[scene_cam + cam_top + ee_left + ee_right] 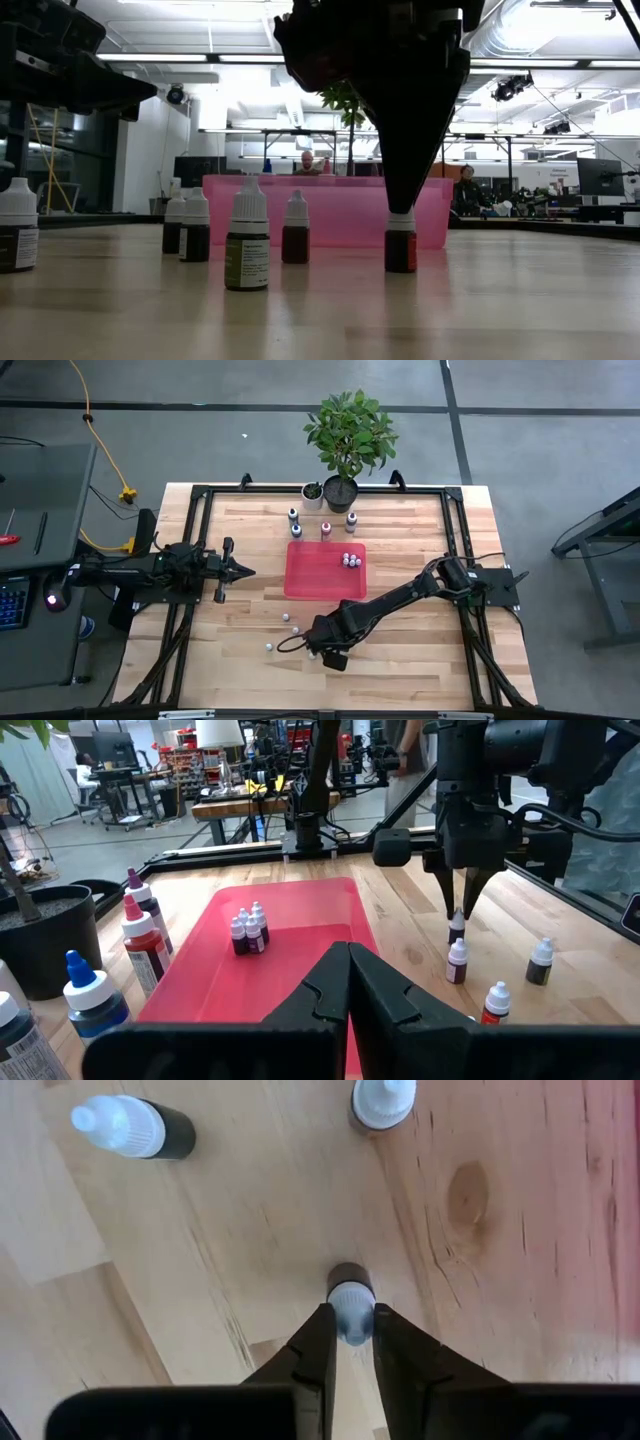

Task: Pick & Place food coloring
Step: Put the small red food coloring bottle into the pink container

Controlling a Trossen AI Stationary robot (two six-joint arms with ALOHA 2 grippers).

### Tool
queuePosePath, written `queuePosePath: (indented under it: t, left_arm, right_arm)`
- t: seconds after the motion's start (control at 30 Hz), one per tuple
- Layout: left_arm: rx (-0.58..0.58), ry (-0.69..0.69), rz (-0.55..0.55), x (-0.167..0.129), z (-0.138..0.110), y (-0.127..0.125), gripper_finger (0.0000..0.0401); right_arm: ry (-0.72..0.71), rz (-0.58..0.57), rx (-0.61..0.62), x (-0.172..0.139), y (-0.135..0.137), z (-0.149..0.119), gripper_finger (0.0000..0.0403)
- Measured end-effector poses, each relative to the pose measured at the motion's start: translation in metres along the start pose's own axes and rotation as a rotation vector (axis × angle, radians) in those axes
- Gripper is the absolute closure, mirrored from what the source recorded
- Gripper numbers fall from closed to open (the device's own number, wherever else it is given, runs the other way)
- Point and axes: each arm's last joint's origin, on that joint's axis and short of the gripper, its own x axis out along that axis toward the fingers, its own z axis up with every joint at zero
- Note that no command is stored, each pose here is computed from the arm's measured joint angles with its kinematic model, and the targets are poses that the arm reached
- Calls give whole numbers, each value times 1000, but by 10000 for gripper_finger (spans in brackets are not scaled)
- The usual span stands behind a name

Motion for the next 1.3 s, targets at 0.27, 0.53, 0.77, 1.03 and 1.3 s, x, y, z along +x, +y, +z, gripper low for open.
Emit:
queuePosePath:
  t: [0.27,0.53,0.77,1.03,1.3]
  left_arm:
    - [0,0,0,0,0,0,401]
    - [0,0,0,0,0,0,401]
    - [0,0,0,0,0,0,401]
    - [0,0,0,0,0,0,401]
    - [0,0,0,0,0,0,401]
  right_arm:
    - [1,4,20,0,0,1,366]
    - [-16,27,115,-6,0,1,369]
    - [-40,53,220,-26,-1,-1,369]
    - [-25,-19,332,-64,-17,-3,369]
    - [-63,-130,360,-118,-39,6,369]
